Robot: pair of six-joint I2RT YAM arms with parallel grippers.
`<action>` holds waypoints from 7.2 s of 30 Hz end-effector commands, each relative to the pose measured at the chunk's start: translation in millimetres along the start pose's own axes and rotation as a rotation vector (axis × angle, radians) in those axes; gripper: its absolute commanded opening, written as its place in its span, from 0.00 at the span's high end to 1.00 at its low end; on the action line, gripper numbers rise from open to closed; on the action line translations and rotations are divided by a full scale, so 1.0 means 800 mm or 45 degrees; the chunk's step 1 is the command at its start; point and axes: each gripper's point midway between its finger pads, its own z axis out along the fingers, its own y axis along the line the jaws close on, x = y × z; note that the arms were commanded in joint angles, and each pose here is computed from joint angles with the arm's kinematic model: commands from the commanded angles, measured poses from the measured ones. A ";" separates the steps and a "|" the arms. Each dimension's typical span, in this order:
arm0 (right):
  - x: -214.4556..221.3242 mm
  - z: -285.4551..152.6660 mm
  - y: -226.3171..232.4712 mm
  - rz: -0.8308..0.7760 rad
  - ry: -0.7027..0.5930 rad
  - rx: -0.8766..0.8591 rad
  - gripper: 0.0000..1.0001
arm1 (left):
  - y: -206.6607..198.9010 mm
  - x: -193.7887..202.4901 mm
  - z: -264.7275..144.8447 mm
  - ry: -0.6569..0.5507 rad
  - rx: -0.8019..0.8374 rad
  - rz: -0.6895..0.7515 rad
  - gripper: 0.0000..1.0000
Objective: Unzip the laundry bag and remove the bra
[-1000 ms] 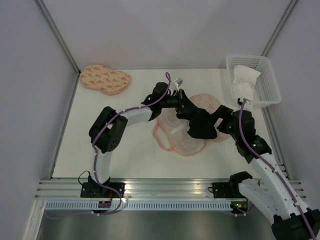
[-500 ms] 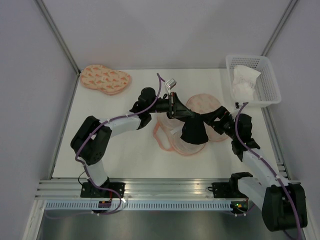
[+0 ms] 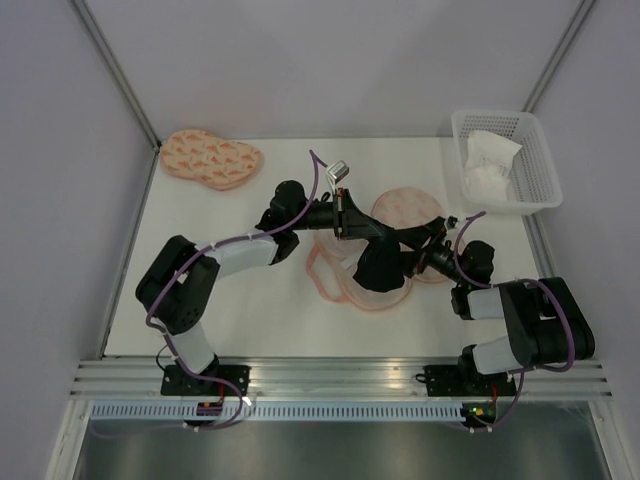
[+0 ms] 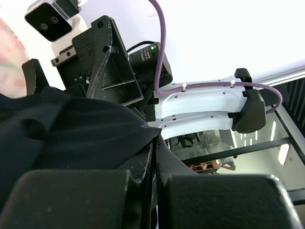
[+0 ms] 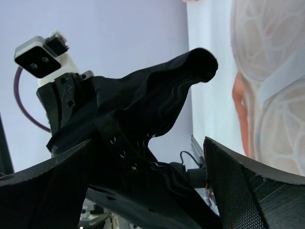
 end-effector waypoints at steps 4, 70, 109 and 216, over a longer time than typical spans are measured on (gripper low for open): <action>0.041 -0.028 0.125 -0.450 0.122 -0.524 0.02 | -0.037 -0.003 -0.006 -0.001 0.091 0.082 0.98; -0.502 -0.014 0.151 -0.882 -1.247 1.003 1.00 | 0.059 0.113 -0.177 -0.286 -0.736 -0.077 0.27; -0.481 -0.155 0.103 -0.747 -1.396 1.464 0.28 | 0.065 0.134 -0.194 -0.325 -0.737 -0.114 0.28; 0.166 0.016 0.083 -1.810 -0.099 0.596 0.02 | -0.029 0.131 -0.326 -0.915 -0.901 -0.002 0.13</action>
